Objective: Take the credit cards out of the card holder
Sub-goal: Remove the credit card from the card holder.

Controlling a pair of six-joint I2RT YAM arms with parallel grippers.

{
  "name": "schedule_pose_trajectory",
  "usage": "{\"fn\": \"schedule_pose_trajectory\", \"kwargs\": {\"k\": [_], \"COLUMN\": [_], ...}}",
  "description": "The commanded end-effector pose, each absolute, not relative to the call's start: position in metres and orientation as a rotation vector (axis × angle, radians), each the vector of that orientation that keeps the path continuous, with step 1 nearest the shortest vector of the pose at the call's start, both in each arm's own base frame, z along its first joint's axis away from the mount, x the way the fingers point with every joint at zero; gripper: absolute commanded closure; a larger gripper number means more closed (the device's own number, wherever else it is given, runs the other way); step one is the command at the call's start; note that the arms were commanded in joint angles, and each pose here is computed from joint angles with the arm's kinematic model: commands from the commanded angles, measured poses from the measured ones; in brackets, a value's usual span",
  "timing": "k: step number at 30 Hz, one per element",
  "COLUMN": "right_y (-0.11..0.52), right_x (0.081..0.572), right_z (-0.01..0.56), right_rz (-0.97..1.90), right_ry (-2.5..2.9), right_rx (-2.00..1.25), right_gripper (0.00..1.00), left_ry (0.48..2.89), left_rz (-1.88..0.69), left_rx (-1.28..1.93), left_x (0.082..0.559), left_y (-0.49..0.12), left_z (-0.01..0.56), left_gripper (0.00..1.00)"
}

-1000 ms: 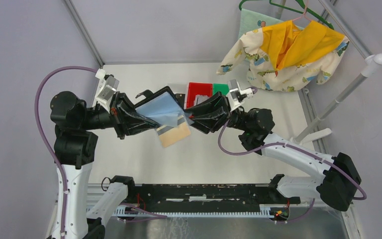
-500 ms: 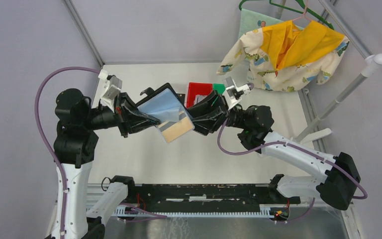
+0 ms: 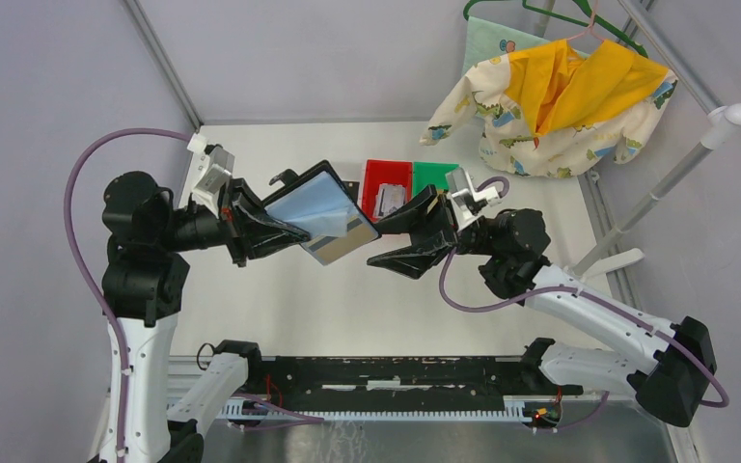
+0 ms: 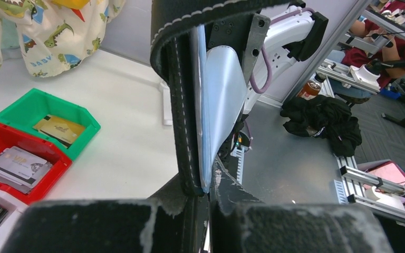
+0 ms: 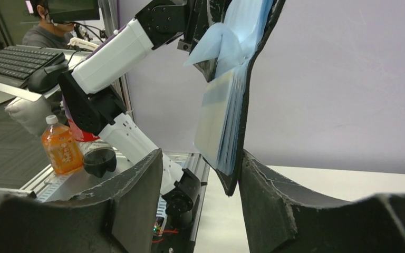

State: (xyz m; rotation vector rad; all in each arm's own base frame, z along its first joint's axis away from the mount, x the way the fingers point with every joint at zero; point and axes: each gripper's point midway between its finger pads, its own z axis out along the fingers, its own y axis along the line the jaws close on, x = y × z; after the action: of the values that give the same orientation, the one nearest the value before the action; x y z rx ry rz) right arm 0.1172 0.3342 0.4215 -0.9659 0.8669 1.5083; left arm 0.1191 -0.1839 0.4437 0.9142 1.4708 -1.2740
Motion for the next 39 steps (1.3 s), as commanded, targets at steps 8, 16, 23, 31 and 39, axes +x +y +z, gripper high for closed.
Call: {"fn": "schedule_pose_trajectory", "kwargs": {"k": [8,16,23,31,39], "right_y": [0.331,0.333,0.326,0.327,0.331], "right_x": [0.117,0.141,0.109,0.105,0.106], "right_z": [0.42,0.435,0.43,0.44,0.45], "right_rz": [1.417,1.408,1.461,1.482,1.528], "right_ry": [0.827,0.865,0.746,0.708,0.702], "right_rx": [-1.025,-0.904,-1.055,-1.074,-1.058], "right_gripper": [0.48,0.51,0.34,0.4,0.53], "left_ry": [1.385,1.384,1.377,1.382,1.38], "left_rz": [-1.297,-1.31,-1.31,-1.311,-1.306], "left_rx": [0.97,0.978,0.989,0.983,0.981], "left_x": [0.097,0.093,0.091,0.094,0.095], "left_y": [-0.185,-0.185,-0.185,-0.185,-0.185], "left_z": [0.471,0.472,0.472,0.471,0.471], "left_gripper": [0.98,0.98,0.98,0.98,0.98]}}
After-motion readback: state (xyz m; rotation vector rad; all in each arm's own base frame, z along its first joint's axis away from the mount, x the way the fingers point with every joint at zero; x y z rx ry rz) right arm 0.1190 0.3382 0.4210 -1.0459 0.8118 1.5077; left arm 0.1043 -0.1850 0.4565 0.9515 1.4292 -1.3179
